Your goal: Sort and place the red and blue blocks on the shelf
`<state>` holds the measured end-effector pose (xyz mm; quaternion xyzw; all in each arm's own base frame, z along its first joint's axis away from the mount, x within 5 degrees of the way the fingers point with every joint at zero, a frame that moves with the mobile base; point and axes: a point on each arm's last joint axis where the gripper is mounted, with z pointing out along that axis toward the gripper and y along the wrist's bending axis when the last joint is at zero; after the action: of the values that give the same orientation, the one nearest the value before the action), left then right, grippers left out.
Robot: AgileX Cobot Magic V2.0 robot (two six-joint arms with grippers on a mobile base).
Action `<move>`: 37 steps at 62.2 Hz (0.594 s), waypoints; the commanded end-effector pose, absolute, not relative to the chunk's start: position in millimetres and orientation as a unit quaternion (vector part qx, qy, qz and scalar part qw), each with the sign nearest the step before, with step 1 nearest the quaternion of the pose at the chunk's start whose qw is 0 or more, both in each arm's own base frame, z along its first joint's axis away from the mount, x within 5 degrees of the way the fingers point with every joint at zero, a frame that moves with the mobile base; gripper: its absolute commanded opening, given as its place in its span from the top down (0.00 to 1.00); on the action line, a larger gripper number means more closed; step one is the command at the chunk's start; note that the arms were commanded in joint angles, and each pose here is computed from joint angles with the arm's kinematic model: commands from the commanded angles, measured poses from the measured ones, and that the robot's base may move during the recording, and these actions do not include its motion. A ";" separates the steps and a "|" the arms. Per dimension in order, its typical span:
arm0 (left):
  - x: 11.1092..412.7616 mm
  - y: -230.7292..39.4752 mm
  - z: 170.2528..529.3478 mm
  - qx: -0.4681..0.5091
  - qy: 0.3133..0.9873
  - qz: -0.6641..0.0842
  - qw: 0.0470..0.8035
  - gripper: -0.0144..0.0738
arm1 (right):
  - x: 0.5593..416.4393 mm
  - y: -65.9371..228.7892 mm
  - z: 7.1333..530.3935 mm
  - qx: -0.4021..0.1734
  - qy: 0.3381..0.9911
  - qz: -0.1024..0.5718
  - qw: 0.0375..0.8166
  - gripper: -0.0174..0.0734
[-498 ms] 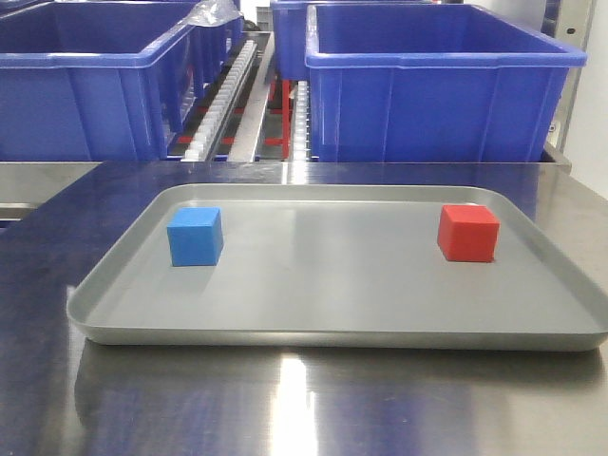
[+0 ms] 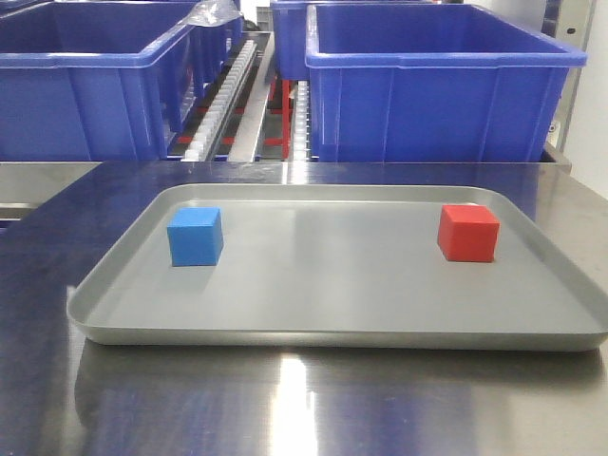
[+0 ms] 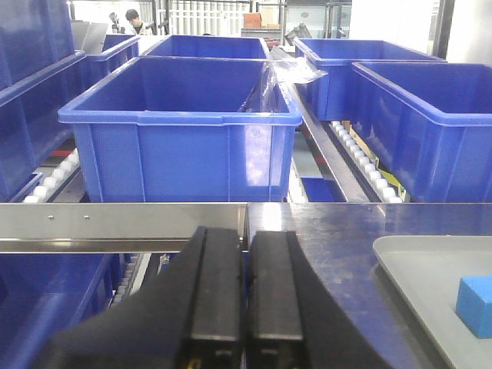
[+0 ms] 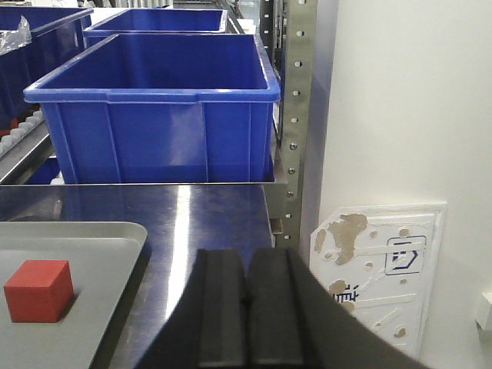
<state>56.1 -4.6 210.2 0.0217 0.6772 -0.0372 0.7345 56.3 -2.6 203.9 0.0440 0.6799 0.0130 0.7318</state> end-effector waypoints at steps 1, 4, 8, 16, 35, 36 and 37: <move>54.7 -4.3 211.1 0.018 0.645 -0.039 0.763 0.70 | 52.8 -3.4 218.7 0.044 0.638 0.009 0.769 0.75; 54.7 -4.3 211.1 0.018 0.645 -0.039 0.763 0.70 | 52.7 -3.4 219.4 0.044 0.637 0.009 0.769 0.75; 54.7 -4.3 211.1 0.018 0.645 -0.039 0.763 0.70 | 52.0 -3.3 223.0 0.043 0.634 0.009 0.772 0.75; 54.7 -4.3 211.1 0.018 0.645 -0.039 0.763 0.70 | 48.6 -2.2 237.4 0.039 0.638 0.011 0.769 0.75; 54.7 -4.3 211.1 0.018 0.645 -0.039 0.763 0.70 | 62.5 -0.2 264.8 0.027 0.722 0.014 0.691 0.75; 54.7 -4.3 211.1 0.018 0.645 -0.039 0.763 0.70 | 63.9 -0.3 267.4 0.025 0.724 0.012 0.689 0.75; 54.7 -4.3 211.1 0.018 0.645 -0.039 0.763 0.70 | 65.5 -0.3 268.8 0.025 0.726 0.012 0.687 0.75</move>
<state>56.1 -4.6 210.2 0.0217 0.6772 -0.0372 0.7345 58.3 0.8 245.1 0.0304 0.7442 0.0215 0.6670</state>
